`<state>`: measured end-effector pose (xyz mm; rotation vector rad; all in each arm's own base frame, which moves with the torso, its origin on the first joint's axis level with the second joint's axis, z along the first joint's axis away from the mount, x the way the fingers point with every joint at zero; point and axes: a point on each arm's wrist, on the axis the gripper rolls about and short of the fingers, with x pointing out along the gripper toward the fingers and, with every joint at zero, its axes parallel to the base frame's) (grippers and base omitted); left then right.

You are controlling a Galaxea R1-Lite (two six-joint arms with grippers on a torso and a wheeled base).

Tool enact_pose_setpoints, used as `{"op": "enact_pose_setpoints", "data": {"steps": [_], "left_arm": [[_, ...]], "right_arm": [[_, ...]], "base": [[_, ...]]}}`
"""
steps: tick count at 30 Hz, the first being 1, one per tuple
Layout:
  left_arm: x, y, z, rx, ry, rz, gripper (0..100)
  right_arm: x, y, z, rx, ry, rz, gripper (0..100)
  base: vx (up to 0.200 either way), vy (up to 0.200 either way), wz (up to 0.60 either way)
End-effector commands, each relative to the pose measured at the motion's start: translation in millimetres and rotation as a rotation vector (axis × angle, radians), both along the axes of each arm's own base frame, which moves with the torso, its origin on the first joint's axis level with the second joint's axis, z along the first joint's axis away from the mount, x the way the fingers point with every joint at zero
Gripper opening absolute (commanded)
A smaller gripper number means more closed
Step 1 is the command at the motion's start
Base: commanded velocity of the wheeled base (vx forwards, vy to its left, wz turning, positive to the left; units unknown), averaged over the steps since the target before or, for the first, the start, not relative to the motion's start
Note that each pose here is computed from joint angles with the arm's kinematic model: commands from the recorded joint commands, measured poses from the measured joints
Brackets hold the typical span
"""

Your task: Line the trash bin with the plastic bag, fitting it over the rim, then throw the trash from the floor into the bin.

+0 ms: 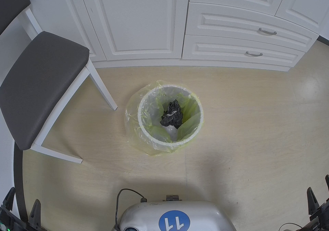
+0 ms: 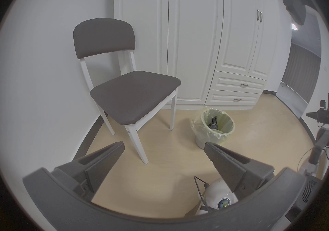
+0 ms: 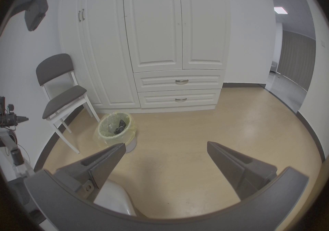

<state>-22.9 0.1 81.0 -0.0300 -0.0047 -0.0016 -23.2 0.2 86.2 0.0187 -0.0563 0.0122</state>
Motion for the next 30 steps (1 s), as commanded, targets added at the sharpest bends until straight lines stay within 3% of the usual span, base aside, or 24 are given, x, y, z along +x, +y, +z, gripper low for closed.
{"op": "enact_pose_setpoints", "data": {"steps": [1,5,18,25,30], "left_arm": [[0.1,0.0,-4.6,-0.011,0.0,0.0,100],[0.1,0.2,-5.0,-0.013,0.0,0.008,100],[0.4,-0.1,-5.1,0.022,0.005,-0.003,100],[0.1,0.1,-4.6,-0.018,0.0,0.006,100],[0.3,0.1,-5.1,-0.001,0.003,0.005,100]], "right_arm": [[0.3,-0.4,-7.2,-0.01,0.023,-0.02,100],[0.3,-1.1,-9.0,0.006,0.039,-0.047,100],[0.5,-0.5,-10.4,-0.015,0.055,-0.021,100],[0.4,-0.6,-10.2,0.003,0.052,-0.024,100],[0.4,-0.7,-10.2,0.003,0.052,-0.025,100]], "base": [[0.0,0.0,0.0],[0.0,0.0,0.0],[0.0,0.0,0.0],[0.0,0.0,0.0],[0.0,0.0,0.0]]}}
